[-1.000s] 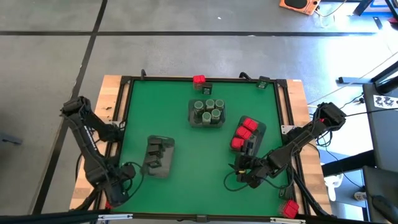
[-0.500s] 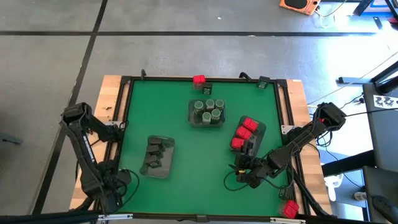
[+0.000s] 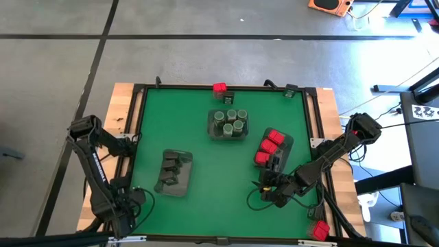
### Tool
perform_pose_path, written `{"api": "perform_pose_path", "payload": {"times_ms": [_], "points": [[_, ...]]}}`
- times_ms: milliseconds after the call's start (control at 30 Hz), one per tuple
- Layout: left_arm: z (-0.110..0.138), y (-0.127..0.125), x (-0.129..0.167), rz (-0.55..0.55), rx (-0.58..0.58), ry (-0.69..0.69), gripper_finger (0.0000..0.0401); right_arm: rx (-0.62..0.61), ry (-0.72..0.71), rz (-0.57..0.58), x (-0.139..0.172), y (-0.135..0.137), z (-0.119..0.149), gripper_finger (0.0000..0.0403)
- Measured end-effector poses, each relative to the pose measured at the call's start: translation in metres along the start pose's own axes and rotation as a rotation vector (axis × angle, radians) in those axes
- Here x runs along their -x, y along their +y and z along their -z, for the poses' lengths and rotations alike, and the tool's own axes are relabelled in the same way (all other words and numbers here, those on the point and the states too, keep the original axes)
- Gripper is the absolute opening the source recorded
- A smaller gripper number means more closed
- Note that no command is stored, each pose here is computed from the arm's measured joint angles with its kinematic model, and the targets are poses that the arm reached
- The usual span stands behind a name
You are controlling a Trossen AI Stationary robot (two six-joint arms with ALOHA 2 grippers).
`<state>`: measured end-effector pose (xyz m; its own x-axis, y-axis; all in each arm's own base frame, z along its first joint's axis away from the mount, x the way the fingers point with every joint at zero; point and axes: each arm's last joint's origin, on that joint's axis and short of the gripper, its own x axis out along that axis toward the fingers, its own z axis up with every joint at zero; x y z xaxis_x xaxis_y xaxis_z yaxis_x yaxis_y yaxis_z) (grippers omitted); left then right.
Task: Sort spices by type
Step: Put the green seasoning bottle into the top black bin
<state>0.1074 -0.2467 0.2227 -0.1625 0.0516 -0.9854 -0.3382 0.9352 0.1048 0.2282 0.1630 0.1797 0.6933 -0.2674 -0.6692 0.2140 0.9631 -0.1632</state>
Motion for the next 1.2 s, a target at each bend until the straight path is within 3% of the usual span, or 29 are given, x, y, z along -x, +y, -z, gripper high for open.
{"api": "perform_pose_path", "payload": {"times_ms": [267,400,667,867,1200], "points": [[-0.001,0.001,0.0,-0.008,0.007,0.002,0.0199,0.0,0.001,0.0,0.0,0.0,0.0,0.0305],[-0.007,0.007,0.002,-0.041,0.076,0.006,0.0211,0.002,0.019,-0.021,0.0,0.0,0.001,0.0305],[-0.023,0.015,0.035,0.092,0.138,-0.024,0.02,0.012,0.052,-0.037,0.0,0.0,0.003,0.0305],[-0.043,0.019,0.074,0.204,0.154,-0.194,0.0203,0.011,0.072,-0.064,0.0,0.001,0.003,0.0305],[-0.101,0.041,0.121,0.221,0.082,-0.452,0.0204,-0.024,0.062,-0.074,0.0,0.002,0.002,0.0305]]}}
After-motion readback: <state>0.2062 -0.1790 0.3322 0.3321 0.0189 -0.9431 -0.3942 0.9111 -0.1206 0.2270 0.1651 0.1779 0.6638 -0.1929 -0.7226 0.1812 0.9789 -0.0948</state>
